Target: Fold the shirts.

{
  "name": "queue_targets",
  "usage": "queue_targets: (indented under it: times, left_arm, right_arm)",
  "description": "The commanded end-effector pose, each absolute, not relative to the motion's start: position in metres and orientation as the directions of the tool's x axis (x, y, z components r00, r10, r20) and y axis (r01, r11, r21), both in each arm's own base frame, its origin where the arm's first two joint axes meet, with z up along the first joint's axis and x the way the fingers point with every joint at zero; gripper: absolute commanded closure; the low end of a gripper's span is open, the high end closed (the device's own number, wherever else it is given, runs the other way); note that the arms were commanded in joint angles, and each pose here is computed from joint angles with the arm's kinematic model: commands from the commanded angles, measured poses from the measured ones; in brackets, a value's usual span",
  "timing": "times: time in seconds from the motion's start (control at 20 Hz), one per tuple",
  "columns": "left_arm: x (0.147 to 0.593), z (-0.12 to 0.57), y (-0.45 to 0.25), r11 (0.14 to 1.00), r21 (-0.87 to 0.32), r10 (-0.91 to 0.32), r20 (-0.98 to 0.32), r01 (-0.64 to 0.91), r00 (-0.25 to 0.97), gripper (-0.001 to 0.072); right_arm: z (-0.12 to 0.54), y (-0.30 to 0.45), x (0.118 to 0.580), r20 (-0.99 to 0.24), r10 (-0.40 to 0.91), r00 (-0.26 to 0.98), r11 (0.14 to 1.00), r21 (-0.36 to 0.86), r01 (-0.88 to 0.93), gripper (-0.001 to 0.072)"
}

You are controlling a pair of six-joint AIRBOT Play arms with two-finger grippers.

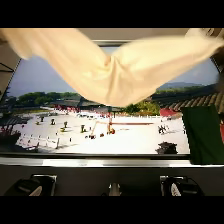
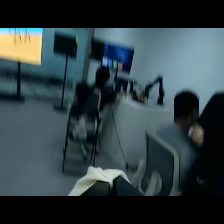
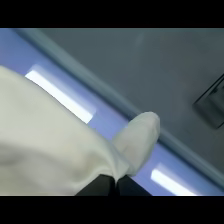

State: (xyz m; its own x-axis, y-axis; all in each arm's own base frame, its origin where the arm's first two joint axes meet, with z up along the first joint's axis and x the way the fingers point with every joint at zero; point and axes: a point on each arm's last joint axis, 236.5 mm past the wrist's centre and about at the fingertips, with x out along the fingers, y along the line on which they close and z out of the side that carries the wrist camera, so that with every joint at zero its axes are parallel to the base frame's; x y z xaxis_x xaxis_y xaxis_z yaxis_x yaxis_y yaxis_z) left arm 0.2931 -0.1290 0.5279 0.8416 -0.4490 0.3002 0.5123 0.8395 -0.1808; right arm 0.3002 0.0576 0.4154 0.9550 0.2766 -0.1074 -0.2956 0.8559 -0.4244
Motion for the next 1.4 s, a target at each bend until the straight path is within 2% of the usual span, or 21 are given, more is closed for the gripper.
queue_targets:
  times: [0.0,0.15,0.25,0.3,0.4,0.5,0.55,0.65,0.7,0.8,0.9,1.0,1.05,1.1,1.15,1.2,1.25,1.35]
  left_arm:
    - [0.176,0.625,-0.078,0.865,-0.113,-0.323,0.621,0.489,0.714,0.0684]
    - [0.176,0.628,-0.069,0.900,-0.078,-0.288,0.634,0.429,0.718,0.0684]
    - [0.201,0.614,-0.068,0.938,-0.023,-0.270,0.578,0.346,0.770,0.0684]
    - [0.224,0.595,-0.072,0.949,0.007,-0.277,0.499,0.316,0.821,0.0684]
    - [0.282,0.526,-0.085,0.952,0.040,-0.304,0.238,0.303,0.923,0.0684]
    - [0.338,0.428,-0.100,0.945,0.027,-0.324,-0.068,0.326,0.944,0.0684]
    - [0.360,0.378,-0.106,0.943,0.012,-0.325,-0.192,0.333,0.926,0.0683]
    - [0.395,0.276,-0.115,0.946,-0.046,-0.315,-0.376,0.322,0.872,0.0683]
    - [0.406,0.227,-0.119,0.948,-0.093,-0.312,-0.447,0.304,0.838,0.0683]
    - [0.413,0.148,-0.118,0.957,-0.168,-0.290,-0.562,0.236,0.775,0.0683]
    - [0.409,0.091,-0.118,0.958,-0.244,-0.278,-0.656,0.151,0.702,0.0683]
    - [0.404,0.064,-0.121,0.954,-0.275,-0.284,-0.699,0.120,0.656,0.0683]
    - [0.404,0.060,-0.121,0.954,-0.274,-0.283,-0.705,0.118,0.650,0.0683]
    - [0.406,0.062,-0.120,0.955,-0.271,-0.280,-0.701,0.118,0.656,0.0683]
    - [0.408,0.064,-0.118,0.957,-0.261,-0.277,-0.695,0.126,0.664,0.0683]
    - [0.408,0.066,-0.114,0.960,-0.240,-0.272,-0.693,0.142,0.668,0.0683]
    - [0.409,0.066,-0.111,0.963,-0.225,-0.267,-0.693,0.151,0.669,0.0682]
    - [0.409,0.065,-0.104,0.966,-0.216,-0.255,-0.699,0.142,0.668,0.0683]
  right_arm:
    - [0.515,0.047,0.211,0.199,0.193,0.961,0.883,-0.463,-0.081,0.0694]
    - [0.488,0.035,0.220,0.086,0.143,0.986,0.886,-0.455,-0.089,0.0694]
    - [0.442,0.019,0.240,-0.112,0.083,0.990,0.887,-0.445,-0.124,0.0694]
    - [0.406,0.012,0.250,-0.261,0.062,0.963,0.881,-0.439,-0.175,0.0694]
    - [0.308,0.007,0.263,-0.622,0.065,0.780,0.879,-0.334,-0.340,0.0694]
    - [0.215,0.010,0.275,-0.830,0.105,0.548,0.881,-0.178,-0.439,0.0694]
    - [0.175,0.009,0.287,-0.869,0.114,0.481,0.886,-0.131,-0.445,0.0694]
    - [0.108,0.004,0.329,-0.873,0.110,0.474,0.904,-0.110,-0.413,0.0693]
    - [0.084,0.000,0.358,-0.846,0.102,0.523,0.917,-0.124,-0.380,0.0693]
    - [0.054,0.002,0.402,-0.810,0.124,0.574,0.949,-0.072,-0.307,0.0693]
    - [0.031,0.015,0.433,-0.779,0.192,0.597,0.972,0.068,-0.224,0.0693]
    - [0.015,0.036,0.448,-0.750,0.286,0.596,0.958,0.235,-0.165,0.0692]
    - [0.012,0.046,0.451,-0.736,0.332,0.589,0.941,0.298,-0.158,0.0654]
    - [0.013,0.056,0.450,-0.723,0.373,0.581,0.927,0.318,-0.198,0.0461]
    - [0.019,0.066,0.445,-0.718,0.417,0.557,0.909,0.320,-0.269,0.0234]
    - [0.027,0.077,0.434,-0.724,0.463,0.510,0.882,0.318,-0.348,0.0205]
    - [0.033,0.089,0.416,-0.737,0.513,0.440,0.846,0.345,-0.407,0.0205]
    - [0.036,0.116,0.360,-0.770,0.598,0.222,0.749,0.439,-0.496,0.0204]
